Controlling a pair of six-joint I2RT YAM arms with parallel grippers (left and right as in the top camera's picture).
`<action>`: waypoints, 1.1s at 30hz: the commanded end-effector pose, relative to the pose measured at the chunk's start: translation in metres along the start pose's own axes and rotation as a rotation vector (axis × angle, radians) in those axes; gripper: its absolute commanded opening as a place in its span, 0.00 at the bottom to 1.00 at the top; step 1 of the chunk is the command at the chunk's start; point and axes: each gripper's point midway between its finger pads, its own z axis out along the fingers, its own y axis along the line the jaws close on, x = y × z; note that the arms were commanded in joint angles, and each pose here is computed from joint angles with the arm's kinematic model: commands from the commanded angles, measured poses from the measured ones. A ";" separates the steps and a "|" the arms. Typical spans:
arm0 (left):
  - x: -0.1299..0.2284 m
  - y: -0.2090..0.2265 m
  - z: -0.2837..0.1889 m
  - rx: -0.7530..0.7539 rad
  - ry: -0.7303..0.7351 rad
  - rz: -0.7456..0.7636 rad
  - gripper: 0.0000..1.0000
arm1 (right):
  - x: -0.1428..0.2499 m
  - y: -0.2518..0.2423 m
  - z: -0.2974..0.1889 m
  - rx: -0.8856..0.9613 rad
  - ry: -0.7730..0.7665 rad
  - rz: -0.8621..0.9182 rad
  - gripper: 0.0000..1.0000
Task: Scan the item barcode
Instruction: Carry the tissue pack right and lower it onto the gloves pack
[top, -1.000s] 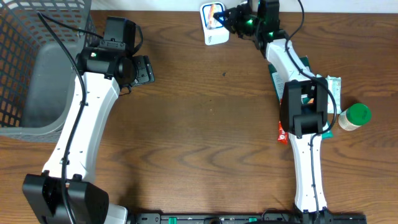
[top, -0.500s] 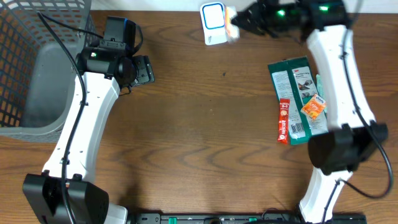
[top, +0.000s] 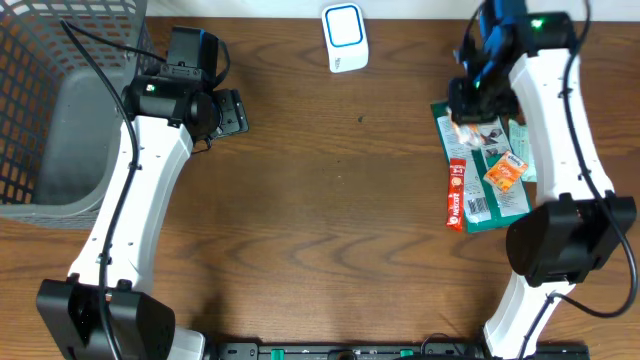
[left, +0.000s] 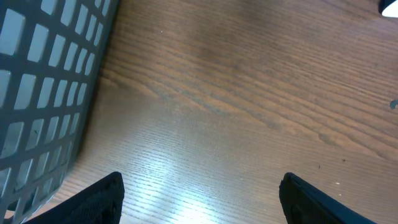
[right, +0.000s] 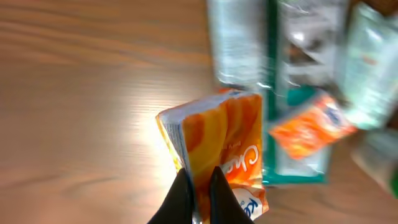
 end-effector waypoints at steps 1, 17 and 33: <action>-0.003 0.005 -0.009 -0.011 -0.028 0.000 0.80 | 0.013 -0.044 0.030 0.260 0.072 -0.010 0.01; -0.003 0.005 -0.009 -0.011 -0.027 0.000 0.80 | 0.027 -0.079 0.108 0.344 0.073 0.059 0.94; -0.003 0.005 -0.009 -0.011 -0.027 0.000 0.80 | 0.027 -0.067 0.080 0.319 0.076 0.039 0.99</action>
